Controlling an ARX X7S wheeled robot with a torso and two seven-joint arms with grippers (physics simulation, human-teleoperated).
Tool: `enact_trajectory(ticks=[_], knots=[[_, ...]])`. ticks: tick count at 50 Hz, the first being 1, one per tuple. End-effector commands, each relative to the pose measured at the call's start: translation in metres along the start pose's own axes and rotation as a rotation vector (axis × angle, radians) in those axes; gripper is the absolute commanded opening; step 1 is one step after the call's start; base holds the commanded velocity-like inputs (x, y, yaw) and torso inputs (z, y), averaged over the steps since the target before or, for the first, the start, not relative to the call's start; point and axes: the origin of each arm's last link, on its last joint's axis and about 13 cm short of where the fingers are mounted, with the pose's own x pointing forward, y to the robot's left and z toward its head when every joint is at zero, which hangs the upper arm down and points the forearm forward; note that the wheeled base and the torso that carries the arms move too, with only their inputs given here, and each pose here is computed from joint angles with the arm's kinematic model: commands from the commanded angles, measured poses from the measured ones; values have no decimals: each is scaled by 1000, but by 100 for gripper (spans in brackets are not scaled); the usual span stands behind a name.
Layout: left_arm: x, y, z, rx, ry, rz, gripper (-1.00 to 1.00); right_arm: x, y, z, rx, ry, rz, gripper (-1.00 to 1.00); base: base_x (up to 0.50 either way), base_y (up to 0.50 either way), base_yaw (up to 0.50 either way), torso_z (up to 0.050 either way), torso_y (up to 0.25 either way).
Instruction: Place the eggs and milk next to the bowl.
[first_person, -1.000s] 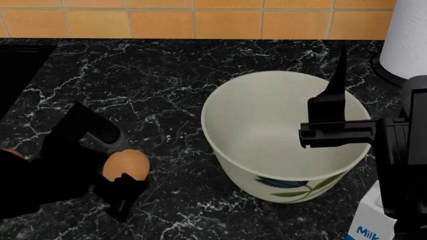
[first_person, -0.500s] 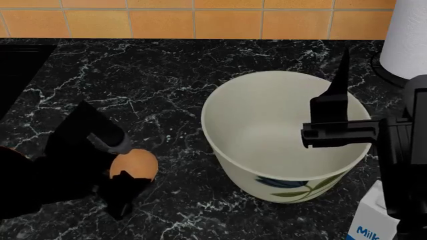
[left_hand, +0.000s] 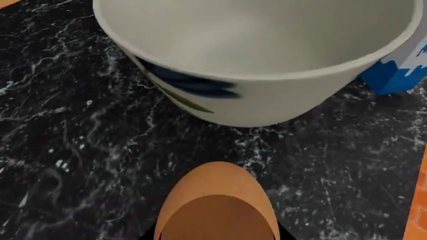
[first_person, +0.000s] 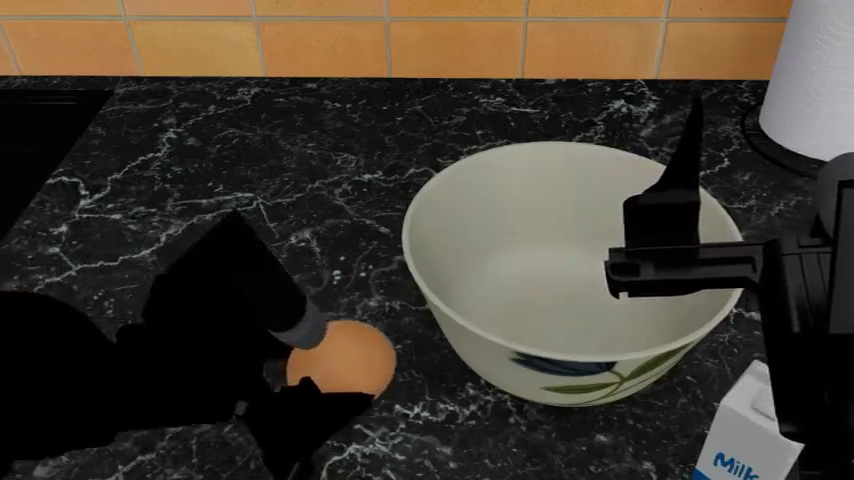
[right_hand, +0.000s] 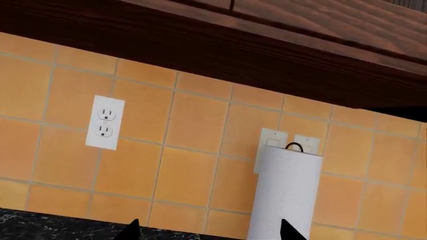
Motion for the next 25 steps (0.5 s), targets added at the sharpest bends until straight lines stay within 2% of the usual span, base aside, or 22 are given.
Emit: enact_trajectory(ticks=[1, 17, 25], knots=[[8, -17, 8, 32, -1, -63, -100, -1, -1, 1, 0, -2, -2, 100, 0, 0, 0, 0, 0], [26, -29, 7, 54, 30, -110, -100, -3, -2, -2, 5, 1, -7, 100, 0, 0, 0, 0, 0], [34, -29, 5, 56, 40, -116, -100, -2, -2, -2, 5, 1, -8, 100, 0, 0, 0, 0, 1]])
